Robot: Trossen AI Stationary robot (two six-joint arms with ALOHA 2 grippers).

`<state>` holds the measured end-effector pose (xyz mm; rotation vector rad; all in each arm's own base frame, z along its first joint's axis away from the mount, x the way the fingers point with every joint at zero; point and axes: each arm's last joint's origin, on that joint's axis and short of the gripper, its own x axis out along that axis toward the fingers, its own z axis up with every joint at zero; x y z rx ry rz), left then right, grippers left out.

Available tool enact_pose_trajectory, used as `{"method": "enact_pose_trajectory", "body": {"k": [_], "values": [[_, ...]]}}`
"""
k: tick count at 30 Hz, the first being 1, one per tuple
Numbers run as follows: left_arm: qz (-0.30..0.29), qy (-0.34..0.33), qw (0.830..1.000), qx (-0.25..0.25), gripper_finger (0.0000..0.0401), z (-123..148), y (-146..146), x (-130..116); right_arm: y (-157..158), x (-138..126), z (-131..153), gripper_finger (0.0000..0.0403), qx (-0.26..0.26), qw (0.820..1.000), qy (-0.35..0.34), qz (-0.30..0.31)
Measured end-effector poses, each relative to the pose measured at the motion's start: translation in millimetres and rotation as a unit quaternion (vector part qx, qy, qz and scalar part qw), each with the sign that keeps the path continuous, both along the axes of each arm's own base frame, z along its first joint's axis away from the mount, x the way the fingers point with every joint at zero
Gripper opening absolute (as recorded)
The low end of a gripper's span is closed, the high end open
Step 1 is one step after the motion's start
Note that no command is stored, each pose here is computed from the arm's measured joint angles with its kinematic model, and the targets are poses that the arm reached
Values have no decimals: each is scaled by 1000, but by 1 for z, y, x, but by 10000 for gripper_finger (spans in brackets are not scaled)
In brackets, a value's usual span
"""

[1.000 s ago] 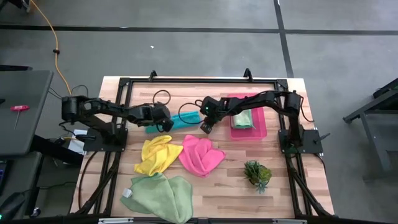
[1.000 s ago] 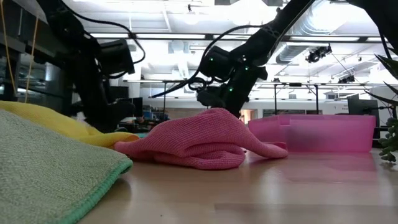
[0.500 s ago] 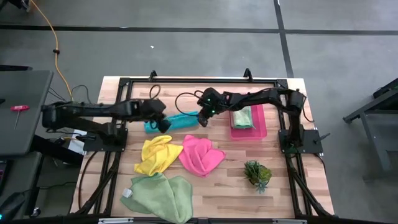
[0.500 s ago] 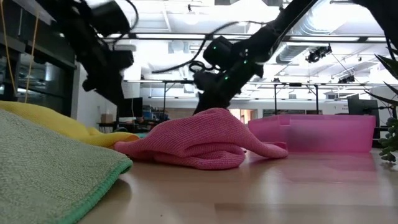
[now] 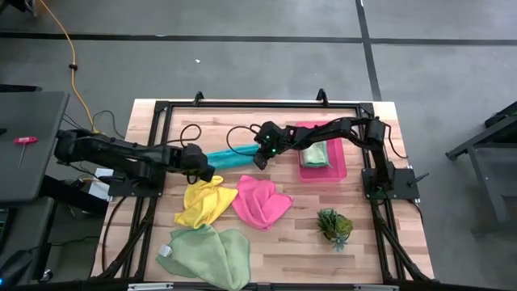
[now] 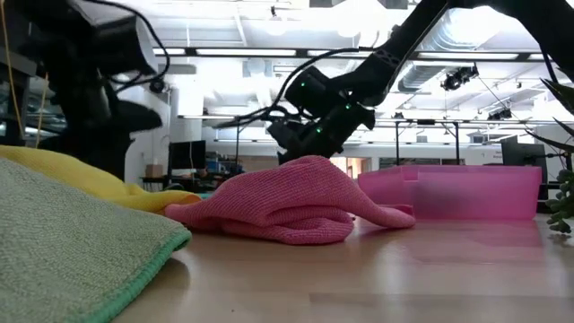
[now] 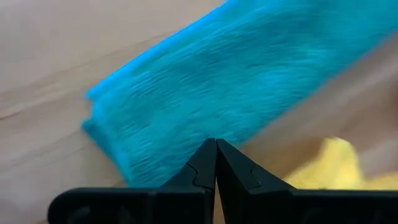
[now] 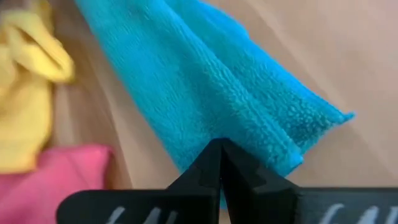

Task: Fold microfiber towels
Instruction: Fold the blue microfiber cloth

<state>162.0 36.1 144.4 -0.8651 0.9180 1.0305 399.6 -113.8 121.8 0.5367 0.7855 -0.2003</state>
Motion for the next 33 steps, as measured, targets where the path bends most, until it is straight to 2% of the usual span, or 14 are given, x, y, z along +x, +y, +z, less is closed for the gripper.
{"method": "enact_pose_trajectory", "body": {"k": [3,9,14,21,28,33], "values": [[13,21,1000,-3,0,-9,3,3,1,-4,-4,0,6,999,32,-3],[-9,16,1000,16,0,-20,18,16,11,-8,-5,0,40,997,68,-7],[-32,3,999,42,0,-23,37,22,23,-5,-5,0,74,993,74,-56],[-69,49,996,25,0,-18,49,12,28,-10,-5,0,54,989,112,-81],[-102,28,994,-6,0,-15,43,14,14,-19,-1,0,8,989,130,-69],[-105,24,994,-5,0,-15,38,17,5,-22,-1,0,1,989,132,-69]]}}
